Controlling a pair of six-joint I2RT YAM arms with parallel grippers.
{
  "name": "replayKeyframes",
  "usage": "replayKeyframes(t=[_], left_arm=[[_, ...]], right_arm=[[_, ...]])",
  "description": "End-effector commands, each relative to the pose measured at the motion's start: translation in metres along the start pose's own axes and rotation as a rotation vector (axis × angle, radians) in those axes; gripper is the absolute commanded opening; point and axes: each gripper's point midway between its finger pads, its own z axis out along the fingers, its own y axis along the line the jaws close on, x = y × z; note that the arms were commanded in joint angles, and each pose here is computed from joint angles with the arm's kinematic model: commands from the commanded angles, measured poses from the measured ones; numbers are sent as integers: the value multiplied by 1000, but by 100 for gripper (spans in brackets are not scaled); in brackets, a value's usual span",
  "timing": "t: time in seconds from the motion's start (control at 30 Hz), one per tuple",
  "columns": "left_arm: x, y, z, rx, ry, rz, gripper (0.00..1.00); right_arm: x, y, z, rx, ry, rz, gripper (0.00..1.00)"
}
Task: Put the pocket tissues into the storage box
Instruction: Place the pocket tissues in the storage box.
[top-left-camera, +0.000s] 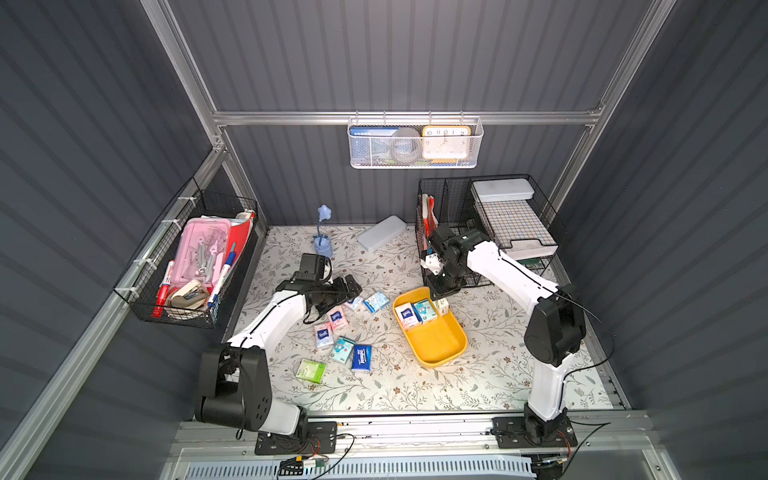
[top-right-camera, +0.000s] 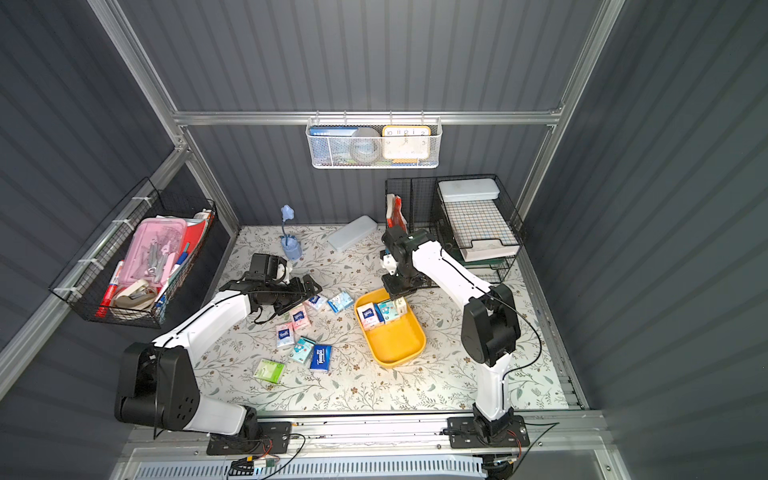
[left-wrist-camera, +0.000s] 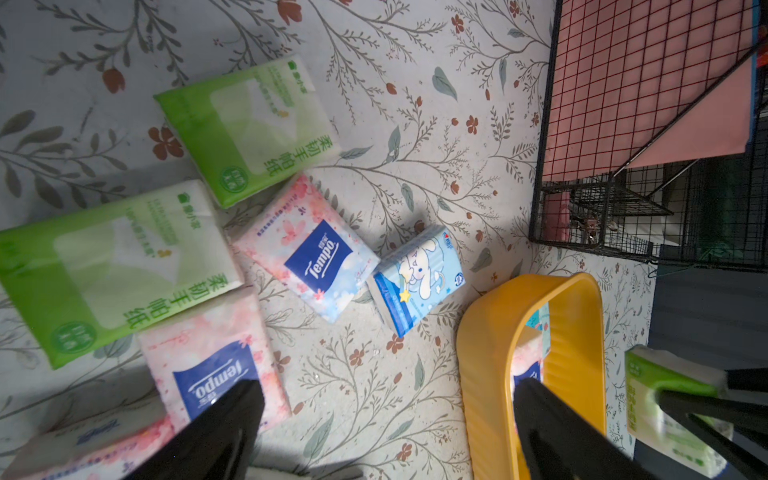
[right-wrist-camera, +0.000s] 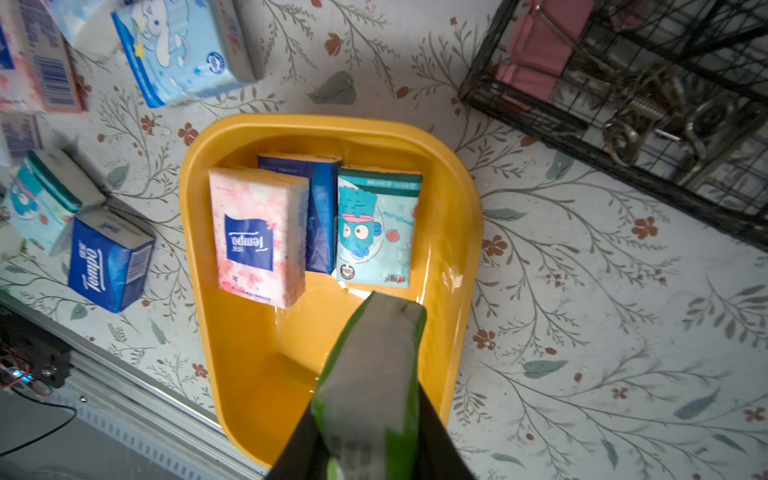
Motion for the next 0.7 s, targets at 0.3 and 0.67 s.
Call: replayKeyframes(t=[0.3,0.67], left_arm=[[0,2,-1,-26,-3,-11,99],[2,4,-5,-37,-11,-5,99]], right_arm=[[-21,-18,42,259,32,-69,30],[-41,-3,45,318,6,-87,50]])
